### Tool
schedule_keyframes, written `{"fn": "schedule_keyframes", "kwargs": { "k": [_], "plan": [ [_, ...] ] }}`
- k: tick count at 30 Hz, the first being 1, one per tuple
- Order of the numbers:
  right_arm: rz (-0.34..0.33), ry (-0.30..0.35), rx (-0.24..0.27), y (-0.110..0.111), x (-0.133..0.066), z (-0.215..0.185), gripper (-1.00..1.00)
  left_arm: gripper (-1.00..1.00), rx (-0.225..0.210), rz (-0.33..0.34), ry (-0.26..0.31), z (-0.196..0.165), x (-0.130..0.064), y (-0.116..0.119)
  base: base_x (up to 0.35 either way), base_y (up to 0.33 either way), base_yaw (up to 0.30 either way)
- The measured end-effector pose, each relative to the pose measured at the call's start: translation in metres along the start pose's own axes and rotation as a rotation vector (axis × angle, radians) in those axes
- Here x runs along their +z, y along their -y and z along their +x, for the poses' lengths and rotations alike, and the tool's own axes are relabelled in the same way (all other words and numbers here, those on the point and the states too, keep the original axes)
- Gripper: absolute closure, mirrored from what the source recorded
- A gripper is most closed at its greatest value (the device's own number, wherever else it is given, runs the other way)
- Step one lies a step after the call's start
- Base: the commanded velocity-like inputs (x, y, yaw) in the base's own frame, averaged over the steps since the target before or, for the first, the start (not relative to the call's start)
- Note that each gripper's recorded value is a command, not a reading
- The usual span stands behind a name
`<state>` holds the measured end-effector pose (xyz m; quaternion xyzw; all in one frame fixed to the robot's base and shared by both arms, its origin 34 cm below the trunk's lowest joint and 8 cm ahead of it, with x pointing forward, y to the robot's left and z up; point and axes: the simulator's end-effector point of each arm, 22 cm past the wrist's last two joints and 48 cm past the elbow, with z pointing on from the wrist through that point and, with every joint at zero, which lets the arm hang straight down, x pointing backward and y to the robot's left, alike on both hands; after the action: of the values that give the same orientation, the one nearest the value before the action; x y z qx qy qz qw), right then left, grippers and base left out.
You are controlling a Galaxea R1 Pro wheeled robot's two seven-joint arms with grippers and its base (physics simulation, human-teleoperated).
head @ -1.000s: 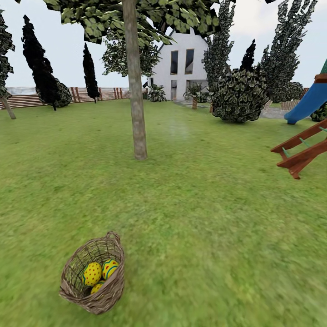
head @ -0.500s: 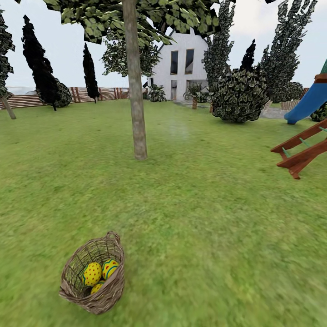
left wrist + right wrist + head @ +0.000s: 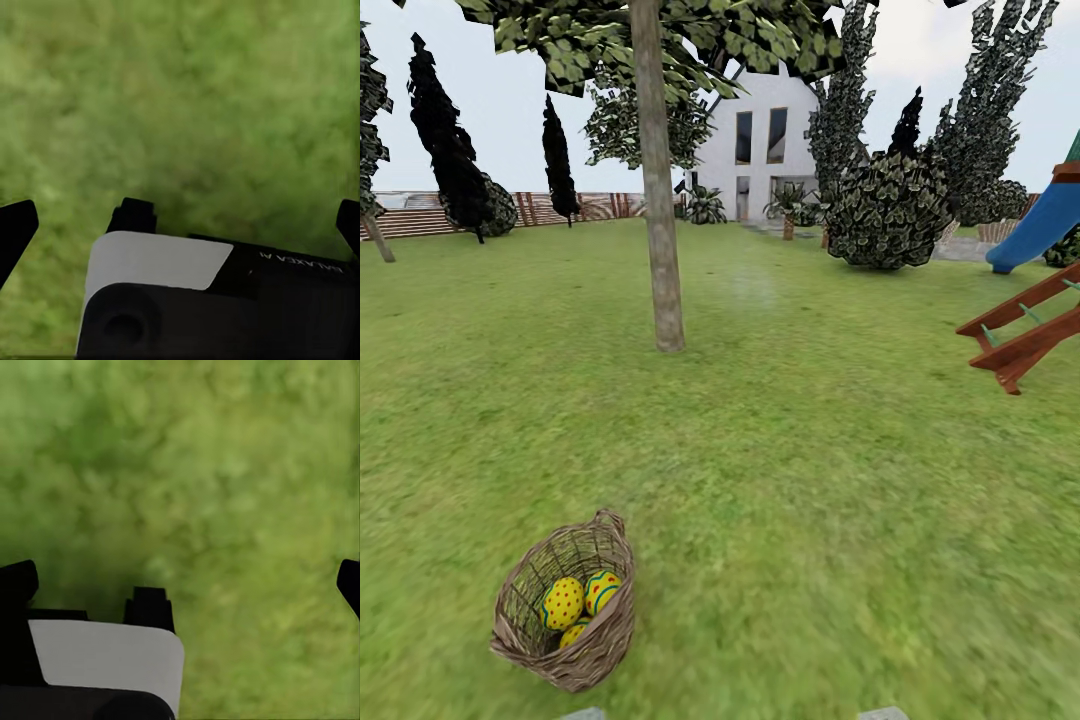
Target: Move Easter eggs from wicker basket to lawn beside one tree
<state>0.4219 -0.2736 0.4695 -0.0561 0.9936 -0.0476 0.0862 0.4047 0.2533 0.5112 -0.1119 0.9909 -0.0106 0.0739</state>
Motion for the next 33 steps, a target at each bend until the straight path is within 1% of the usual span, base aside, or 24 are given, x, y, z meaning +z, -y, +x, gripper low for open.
{"fn": "schedule_keyframes", "kwargs": {
  "k": [2, 3, 5, 8, 12, 15, 16, 18, 20, 24, 33],
  "plan": [
    [0.001, 0.009, -0.001, 0.000, 0.000, -0.003, -1.00, -1.00, -0.015, -0.001, -0.046, 0.022, 0.009, -0.003, 0.000, 0.000, 0.012],
    [0.003, 0.013, -0.001, 0.000, 0.000, -0.004, -1.00, -1.00, -0.034, 0.005, -0.067, 0.040, 0.017, -0.002, 0.000, 0.000, 0.118],
    [0.008, 0.017, -0.001, 0.003, 0.000, -0.005, -1.00, -1.00, -0.066, 0.016, -0.033, 0.040, 0.026, 0.002, 0.000, 0.000, 0.201],
    [0.012, 0.017, -0.001, 0.005, 0.000, -0.004, -1.00, -1.00, -0.078, 0.018, -0.016, 0.038, 0.028, 0.002, 0.000, 0.000, 0.240],
    [0.012, 0.015, -0.001, 0.006, 0.001, -0.003, -1.00, -1.00, -0.080, 0.020, -0.015, 0.039, 0.029, 0.004, 0.000, 0.000, 0.093],
    [0.010, 0.029, -0.001, 0.007, 0.001, -0.005, -1.00, -1.00, -0.079, 0.023, -0.017, 0.040, 0.029, 0.005, 0.000, 0.000, 0.015],
    [0.008, 0.058, -0.004, 0.005, 0.001, -0.010, -1.00, -1.00, -0.077, 0.024, -0.017, 0.040, 0.029, 0.006, 0.000, 0.000, 0.004],
    [0.009, 0.083, -0.008, 0.004, 0.001, -0.015, -1.00, -1.00, -0.078, 0.024, -0.017, 0.040, 0.029, 0.006, 0.000, 0.000, 0.001],
    [0.008, 0.094, -0.009, 0.003, 0.000, -0.018, -1.00, -1.00, -0.078, 0.024, -0.017, 0.040, 0.029, 0.005, 0.000, 0.000, 0.069],
    [0.010, 0.098, 0.002, 0.005, 0.000, -0.018, -1.00, -1.00, -0.078, 0.023, -0.019, 0.040, 0.029, 0.004, 0.000, 0.000, 0.229],
    [0.010, 0.098, 0.003, 0.004, 0.000, -0.018, -1.00, -1.00, -0.080, 0.025, -0.016, 0.039, 0.029, 0.005, 0.000, 0.000, 0.288]
  ]
}}
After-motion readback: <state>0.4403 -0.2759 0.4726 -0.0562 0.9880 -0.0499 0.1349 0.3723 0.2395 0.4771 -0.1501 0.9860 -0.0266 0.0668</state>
